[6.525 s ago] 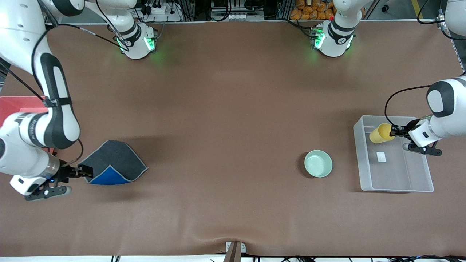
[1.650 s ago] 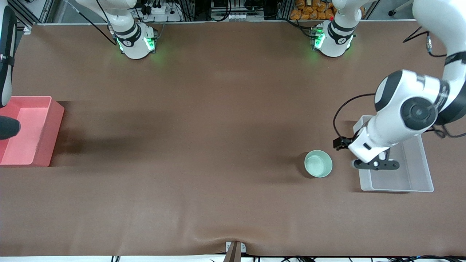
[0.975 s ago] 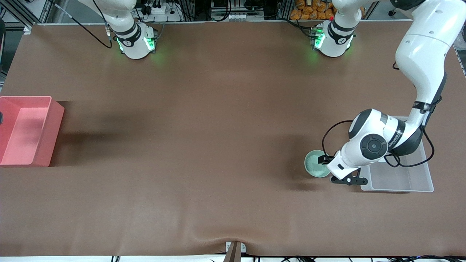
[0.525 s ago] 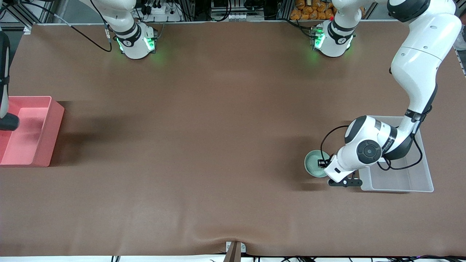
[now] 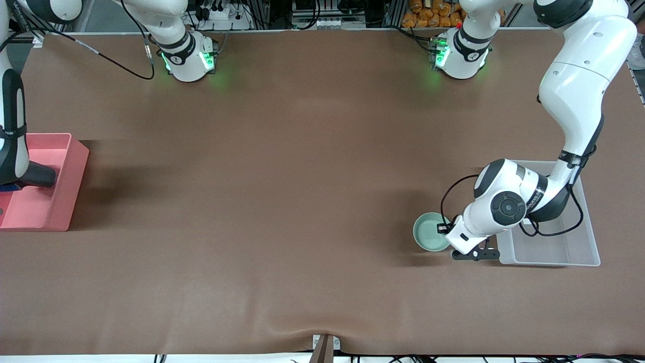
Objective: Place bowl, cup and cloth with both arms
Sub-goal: 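Grasp the green bowl rim with the left gripper while the right carries the cloth, then move the bowl into the clear bin while the right gripper lowers the cloth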
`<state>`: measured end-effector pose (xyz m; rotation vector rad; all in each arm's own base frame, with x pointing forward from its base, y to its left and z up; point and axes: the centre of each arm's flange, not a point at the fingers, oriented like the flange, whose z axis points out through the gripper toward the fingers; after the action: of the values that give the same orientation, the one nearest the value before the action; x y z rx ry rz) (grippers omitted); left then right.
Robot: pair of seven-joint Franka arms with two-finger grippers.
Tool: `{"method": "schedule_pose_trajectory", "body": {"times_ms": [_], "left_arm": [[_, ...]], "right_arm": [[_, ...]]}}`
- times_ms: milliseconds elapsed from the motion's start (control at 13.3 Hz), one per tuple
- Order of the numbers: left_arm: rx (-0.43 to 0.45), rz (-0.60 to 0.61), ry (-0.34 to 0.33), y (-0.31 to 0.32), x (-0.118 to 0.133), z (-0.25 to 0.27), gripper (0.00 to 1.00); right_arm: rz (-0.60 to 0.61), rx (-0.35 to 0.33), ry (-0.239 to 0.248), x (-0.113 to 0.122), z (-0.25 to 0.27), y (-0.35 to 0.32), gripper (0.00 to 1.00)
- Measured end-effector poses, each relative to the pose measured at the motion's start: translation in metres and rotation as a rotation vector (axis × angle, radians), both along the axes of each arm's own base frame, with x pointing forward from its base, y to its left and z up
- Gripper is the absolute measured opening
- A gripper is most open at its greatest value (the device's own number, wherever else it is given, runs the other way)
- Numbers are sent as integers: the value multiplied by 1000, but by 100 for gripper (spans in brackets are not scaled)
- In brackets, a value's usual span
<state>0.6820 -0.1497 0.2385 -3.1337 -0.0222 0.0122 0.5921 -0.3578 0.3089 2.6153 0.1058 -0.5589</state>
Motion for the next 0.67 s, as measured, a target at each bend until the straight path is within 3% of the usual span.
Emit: {"method": "schedule_pose_trajectory", "body": {"times_ms": [375, 675], "left_arm": [[53, 4, -116, -1, 6, 96, 3], [139, 12, -135, 17, -3, 155, 3]], "right_arm": [[-7, 4, 0, -2, -2, -3, 12], [-18, 12, 6, -5, -8, -6, 12]]}}
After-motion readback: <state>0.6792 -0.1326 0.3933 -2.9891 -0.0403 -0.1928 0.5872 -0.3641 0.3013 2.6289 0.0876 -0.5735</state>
